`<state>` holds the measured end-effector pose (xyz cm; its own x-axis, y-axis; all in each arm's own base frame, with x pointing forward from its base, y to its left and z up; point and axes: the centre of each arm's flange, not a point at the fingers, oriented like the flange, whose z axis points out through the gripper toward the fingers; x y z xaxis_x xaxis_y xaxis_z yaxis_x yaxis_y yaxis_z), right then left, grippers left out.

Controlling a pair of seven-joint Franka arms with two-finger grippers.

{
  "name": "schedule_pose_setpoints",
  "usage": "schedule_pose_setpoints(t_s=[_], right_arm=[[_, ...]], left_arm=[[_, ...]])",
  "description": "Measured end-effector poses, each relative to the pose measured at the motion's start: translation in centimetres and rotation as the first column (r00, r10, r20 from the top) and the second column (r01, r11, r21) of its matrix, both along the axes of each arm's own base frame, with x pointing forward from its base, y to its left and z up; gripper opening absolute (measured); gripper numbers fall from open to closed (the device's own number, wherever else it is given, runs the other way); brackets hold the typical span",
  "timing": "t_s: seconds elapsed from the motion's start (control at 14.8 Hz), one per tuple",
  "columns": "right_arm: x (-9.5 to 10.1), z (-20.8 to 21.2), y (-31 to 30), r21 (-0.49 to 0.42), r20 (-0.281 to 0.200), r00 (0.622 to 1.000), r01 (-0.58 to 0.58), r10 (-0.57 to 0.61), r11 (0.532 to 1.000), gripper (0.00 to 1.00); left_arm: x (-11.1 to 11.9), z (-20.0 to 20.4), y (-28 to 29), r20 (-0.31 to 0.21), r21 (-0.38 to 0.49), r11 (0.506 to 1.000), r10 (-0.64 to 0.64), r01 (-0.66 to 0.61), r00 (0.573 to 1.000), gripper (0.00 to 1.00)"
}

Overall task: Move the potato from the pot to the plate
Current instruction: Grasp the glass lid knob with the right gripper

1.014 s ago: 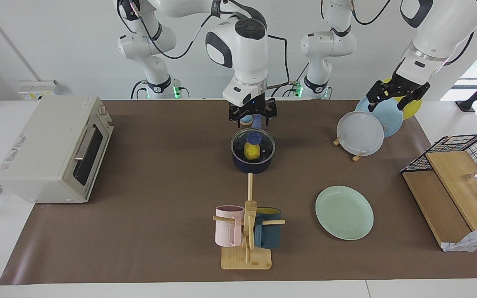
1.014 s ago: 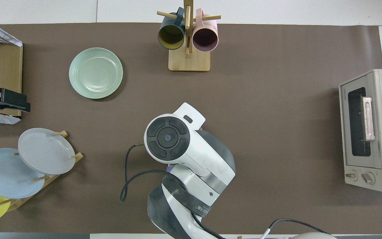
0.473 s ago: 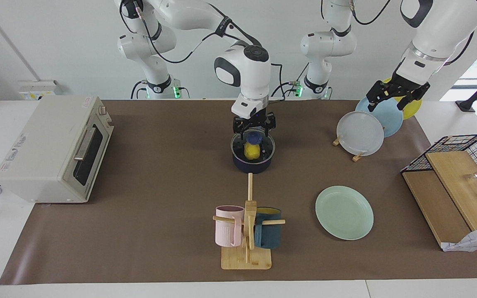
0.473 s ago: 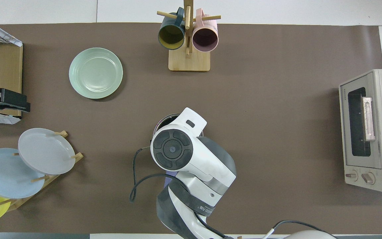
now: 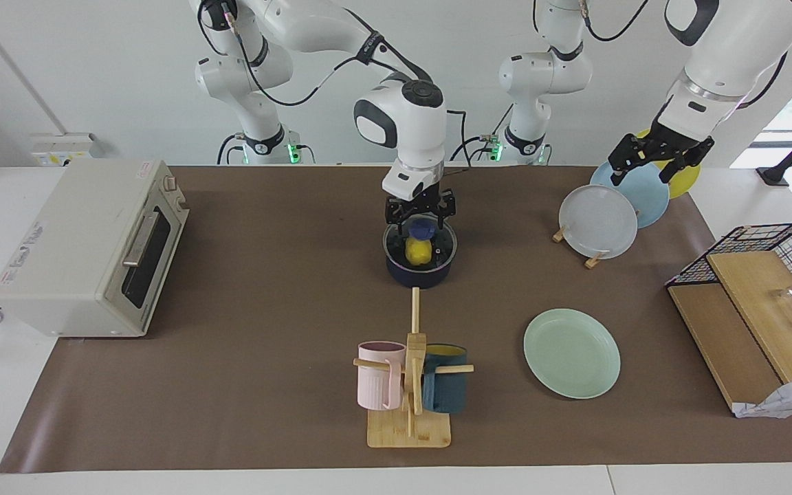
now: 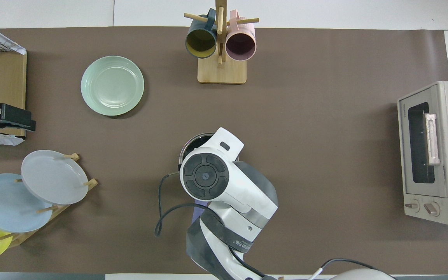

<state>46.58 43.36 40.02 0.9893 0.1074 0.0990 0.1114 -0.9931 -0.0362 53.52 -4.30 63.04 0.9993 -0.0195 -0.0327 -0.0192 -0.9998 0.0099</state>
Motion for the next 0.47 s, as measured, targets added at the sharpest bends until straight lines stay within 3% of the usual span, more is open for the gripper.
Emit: schedule_pose_setpoints(t_s=[0.14,0.27,0.34,0.47], right_arm=[[0.01,0.02,0.01,0.001,0.001,1.0,0.0,0.0,1.0,0.96],[0.02,0.03,0.02,0.002,0.002,1.0,0.0,0.0,1.0,0.82],[0.02,0.03,0.02,0.002,0.002,1.0,-0.001,0.001,1.0,0.82],[0.04,0.15,0.06,0.004,0.004,1.0,-0.001,0.001,1.0,0.65]], left_arm=[[0.0,0.0,0.0,0.0,0.0,1.0,0.0,0.0,1.0,1.0],[0.0,0.0,0.0,0.0,0.0,1.0,0.0,0.0,1.0,1.0],[0.0,0.0,0.0,0.0,0.0,1.0,0.0,0.0,1.0,1.0],[0.0,0.0,0.0,0.0,0.0,1.0,0.0,0.0,1.0,1.0]])
